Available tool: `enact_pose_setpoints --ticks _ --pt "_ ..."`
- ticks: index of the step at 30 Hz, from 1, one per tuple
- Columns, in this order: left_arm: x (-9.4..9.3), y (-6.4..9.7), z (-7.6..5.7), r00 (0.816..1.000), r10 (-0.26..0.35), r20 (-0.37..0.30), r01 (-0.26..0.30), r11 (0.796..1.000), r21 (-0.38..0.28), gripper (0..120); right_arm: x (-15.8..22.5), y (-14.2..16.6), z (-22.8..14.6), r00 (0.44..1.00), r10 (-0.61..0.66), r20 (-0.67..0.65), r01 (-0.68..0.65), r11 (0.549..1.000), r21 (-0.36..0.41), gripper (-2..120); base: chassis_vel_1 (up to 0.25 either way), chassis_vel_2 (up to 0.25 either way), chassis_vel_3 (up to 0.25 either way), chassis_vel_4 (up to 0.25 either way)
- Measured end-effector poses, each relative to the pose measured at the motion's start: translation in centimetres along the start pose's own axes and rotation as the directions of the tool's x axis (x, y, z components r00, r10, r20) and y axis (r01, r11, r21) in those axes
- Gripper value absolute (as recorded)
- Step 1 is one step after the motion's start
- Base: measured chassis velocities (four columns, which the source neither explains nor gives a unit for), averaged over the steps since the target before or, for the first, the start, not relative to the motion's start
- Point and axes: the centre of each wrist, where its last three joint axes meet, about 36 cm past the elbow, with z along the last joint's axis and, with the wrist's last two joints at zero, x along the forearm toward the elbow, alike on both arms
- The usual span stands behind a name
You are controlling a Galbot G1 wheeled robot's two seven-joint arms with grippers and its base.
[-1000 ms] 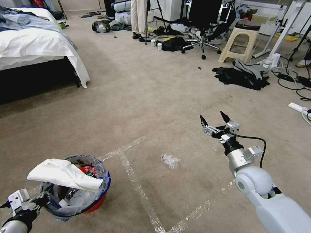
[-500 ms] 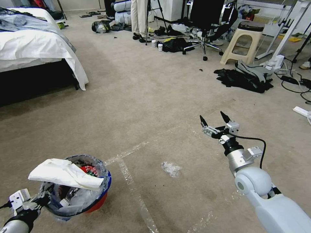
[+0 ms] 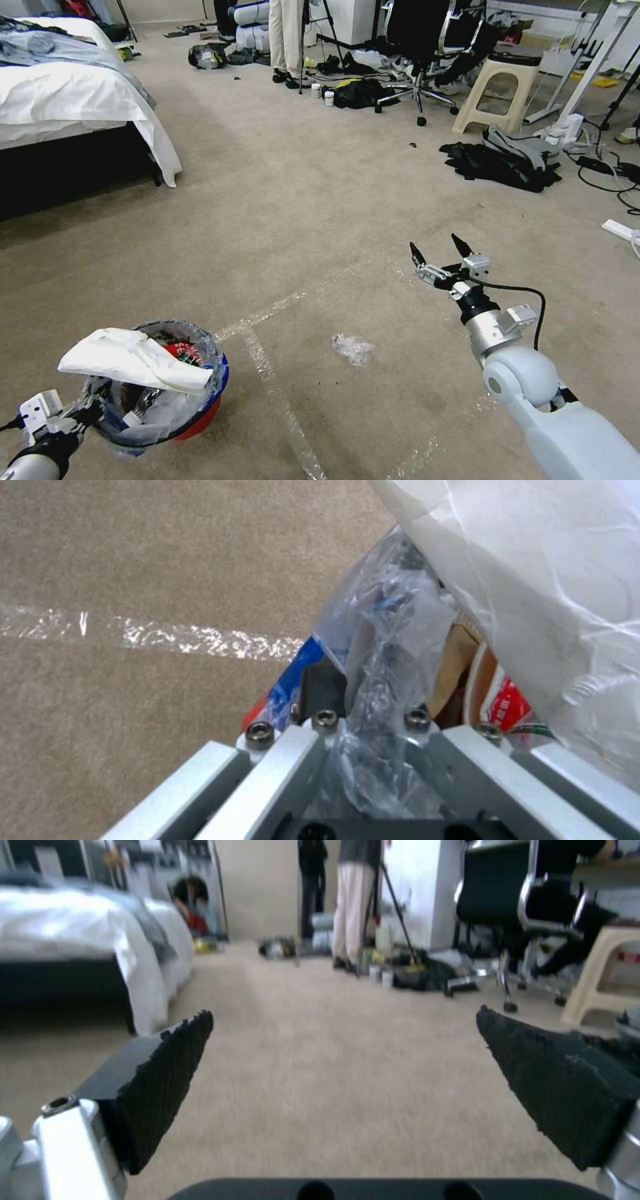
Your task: Pick up the trash bin and place the garbage on the floor into it.
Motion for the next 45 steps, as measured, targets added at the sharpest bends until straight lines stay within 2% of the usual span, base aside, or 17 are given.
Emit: enact_pose_setpoints --ticks 1,4,5,6,7,8,9,10,12,13,14,15,19,21,32,37,45 --pt "0.0 0.0 0.0 1.0 0.0 0.0 0.0 1.0 0.0 1 0.0 0.0 0.0 1.0 0.0 0.0 0.0 1.0 0.0 100 -0.058 0.038 0.035 -0.044" --pt "0.0 0.0 0.0 1.0 -0.001 0.001 0.001 1.0 0.0 1 0.1 1.1 0.6 0.992 0.016 -0.124 -0.014 1.0 0.017 100 0.0 0.0 0.0 0.0" --pt "0.0 0.1 0.0 1.0 -0.002 0.003 0.002 1.0 -0.001 1 0.2 1.7 0.7 0.978 0.027 -0.209 -0.022 0.999 0.024 100 0.0 0.0 0.0 0.0" --pt "0.1 0.1 0.0 1.0 -0.003 0.003 0.003 1.0 -0.001 1 0.3 2.6 0.7 0.936 0.036 -0.35 -0.027 0.999 0.03 100 0.0 0.0 0.0 0.0" --pt "0.1 0.1 0.0 1.0 -0.003 0.003 0.003 1.0 -0.001 1 0.3 2.6 0.7 0.936 0.036 -0.35 -0.027 0.999 0.03 100 0.0 0.0 0.0 0.0" --pt "0.1 0.1 0.0 1.0 -0.003 0.003 0.003 1.0 -0.002 1 0.3 3.0 0.6 0.895 0.032 -0.445 -0.024 0.999 0.024 100 0.0 0.0 0.0 0.0" --pt "0.0 0.0 0.0 1.0 0.0 0.003 0.0 1.0 -0.002 1 0.2 3.6 0.8 0.825 0.013 -0.565 -0.007 1.0 0.012 100 0.0 0.0 0.0 0.0" --pt "0.0 0.0 0.0 1.0 0.0 0.003 0.0 1.0 -0.002 1 0.2 3.6 0.8 0.825 0.013 -0.565 -0.007 1.0 0.012 100 0.0 0.0 0.0 0.0" --pt "0.0 0.0 0.0 1.0 0.003 0.004 -0.003 1.0 0.0 1 -0.3 4.0 1.3 0.743 -0.017 -0.669 0.023 1.0 0.001 96 0.0 0.0 0.0 0.0" --pt "0.0 0.0 0.0 1.0 0.003 0.004 -0.003 1.0 0.0 1 -0.3 4.0 1.3 0.743 -0.017 -0.669 0.023 1.0 0.001 96 0.0 0.0 0.0 0.0" --pt "0.0 -0.1 0.1 1.0 0.004 0.005 -0.004 1.0 0.001 1 -0.8 4.4 2.1 0.694 -0.039 -0.719 0.05 0.999 -0.006 93 0.0 0.0 0.0 0.0" --pt "0.0 -0.1 0.1 1.0 0.004 0.005 -0.004 1.0 0.001 1 -1.3 4.6 2.8 0.664 -0.063 -0.745 0.078 0.997 -0.014 96 0.0 0.0 0.0 0.0" --pt "0.1 -0.1 0.0 1.0 0.003 0.007 -0.003 1.0 -0.001 1 -2.0 4.9 4.0 0.627 -0.09 -0.773 0.116 0.993 -0.021 99 0.0 0.0 0.0 0.0" --pt "0.3 -0.1 0.0 1.0 0.004 0.01 -0.004 1.0 -0.003 1 -2.9 5.4 5.5 0.588 -0.125 -0.799 0.156 0.987 -0.039 100 0.0 0.0 0.0 0.0" --pt "0.8 -0.1 0.0 1.0 -0.002 0.016 0.002 1.0 -0.005 1 -4.4 5.6 10.9 0.529 -0.108 -0.842 0.229 0.973 0.019 100 0.0 0.0 0.0 0.0" --pt "0.9 -0.1 0.0 1.0 -0.004 0.016 0.004 1.0 -0.003 1 -5.0 5.0 12.8 0.531 -0.1 -0.841 0.243 0.969 0.039 100 0.0 0.0 0.0 0.0" --pt "1.1 -0.1 0.0 1.0 -0.006 0.019 0.006 1.0 -0.003 1 -7.2 4.9 14.9 0.575 -0.125 -0.809 0.28 0.959 0.051 100 0.0 0.0 0.0 0.0"
